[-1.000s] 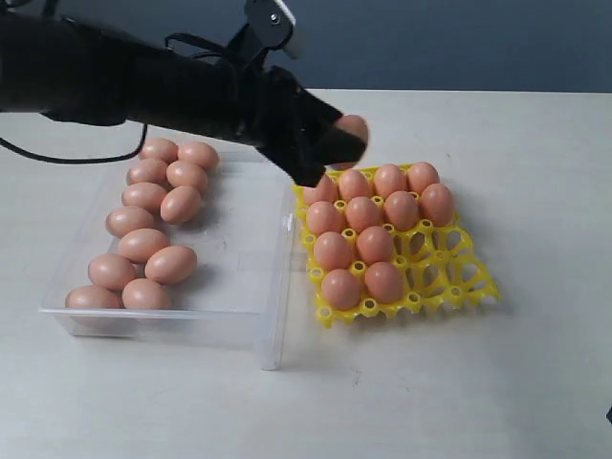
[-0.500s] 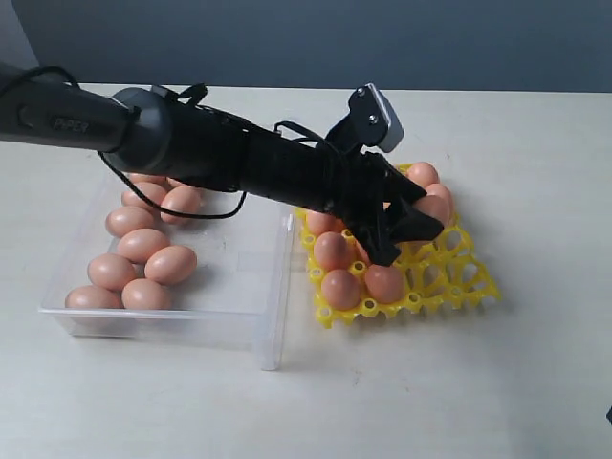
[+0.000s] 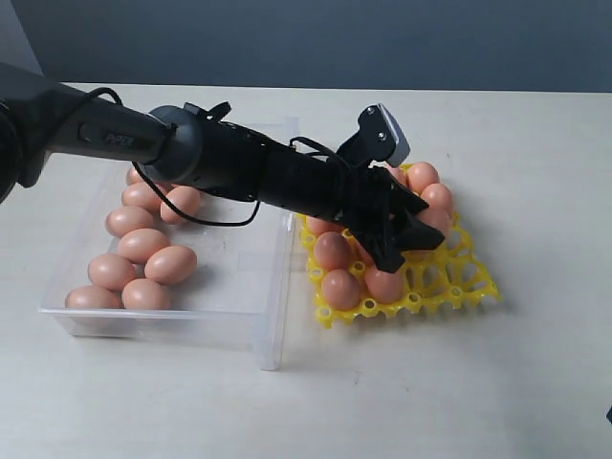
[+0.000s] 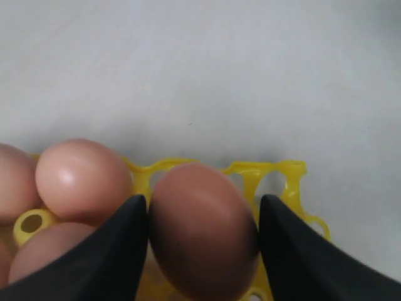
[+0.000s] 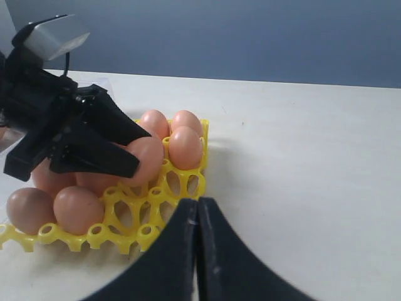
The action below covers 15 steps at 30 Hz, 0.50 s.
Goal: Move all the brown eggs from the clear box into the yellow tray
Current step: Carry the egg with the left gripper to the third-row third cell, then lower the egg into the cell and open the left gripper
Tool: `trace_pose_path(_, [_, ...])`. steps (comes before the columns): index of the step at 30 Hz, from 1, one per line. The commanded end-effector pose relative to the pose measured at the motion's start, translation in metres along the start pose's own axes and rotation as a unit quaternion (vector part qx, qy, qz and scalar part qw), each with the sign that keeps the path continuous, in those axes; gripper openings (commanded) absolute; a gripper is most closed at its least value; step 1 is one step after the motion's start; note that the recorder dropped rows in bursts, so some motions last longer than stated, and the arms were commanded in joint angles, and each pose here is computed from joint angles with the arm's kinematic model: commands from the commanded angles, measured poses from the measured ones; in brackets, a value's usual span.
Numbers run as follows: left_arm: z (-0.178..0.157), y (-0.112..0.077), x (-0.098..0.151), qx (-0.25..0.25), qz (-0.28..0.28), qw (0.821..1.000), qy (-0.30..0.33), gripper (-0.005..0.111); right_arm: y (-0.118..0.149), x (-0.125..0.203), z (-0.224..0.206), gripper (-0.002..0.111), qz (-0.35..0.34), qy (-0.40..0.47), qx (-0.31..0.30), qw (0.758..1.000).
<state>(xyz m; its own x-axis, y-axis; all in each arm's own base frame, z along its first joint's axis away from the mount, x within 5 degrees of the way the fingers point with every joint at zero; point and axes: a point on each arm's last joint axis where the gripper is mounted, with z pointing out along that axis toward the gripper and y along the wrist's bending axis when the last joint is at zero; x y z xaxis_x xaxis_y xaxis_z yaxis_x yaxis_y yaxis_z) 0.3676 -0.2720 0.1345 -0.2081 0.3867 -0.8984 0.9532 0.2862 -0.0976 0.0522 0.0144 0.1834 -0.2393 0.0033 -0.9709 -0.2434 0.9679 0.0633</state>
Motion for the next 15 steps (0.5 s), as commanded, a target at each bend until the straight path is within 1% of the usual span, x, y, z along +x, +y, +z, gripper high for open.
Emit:
trace_pose_path(1, [0.0009, 0.0006, -0.0031, -0.01, 0.01, 1.0, -0.002, 0.015, 0.0001, -0.0022, -0.0004, 0.001, -0.001, -0.008, -0.001, 1.0])
trace_pose_path(6, [0.0009, 0.0006, -0.0031, -0.01, 0.01, 1.0, -0.002, 0.042, 0.0001, -0.0022, -0.0004, 0.001, -0.001, -0.008, -0.001, 1.0])
trace_pose_path(15, [0.0005, 0.0005, -0.0039, -0.01, 0.011, 1.0, -0.003, 0.065, 0.0001, -0.0022, -0.0004, 0.001, -0.001, -0.008, -0.001, 1.0])
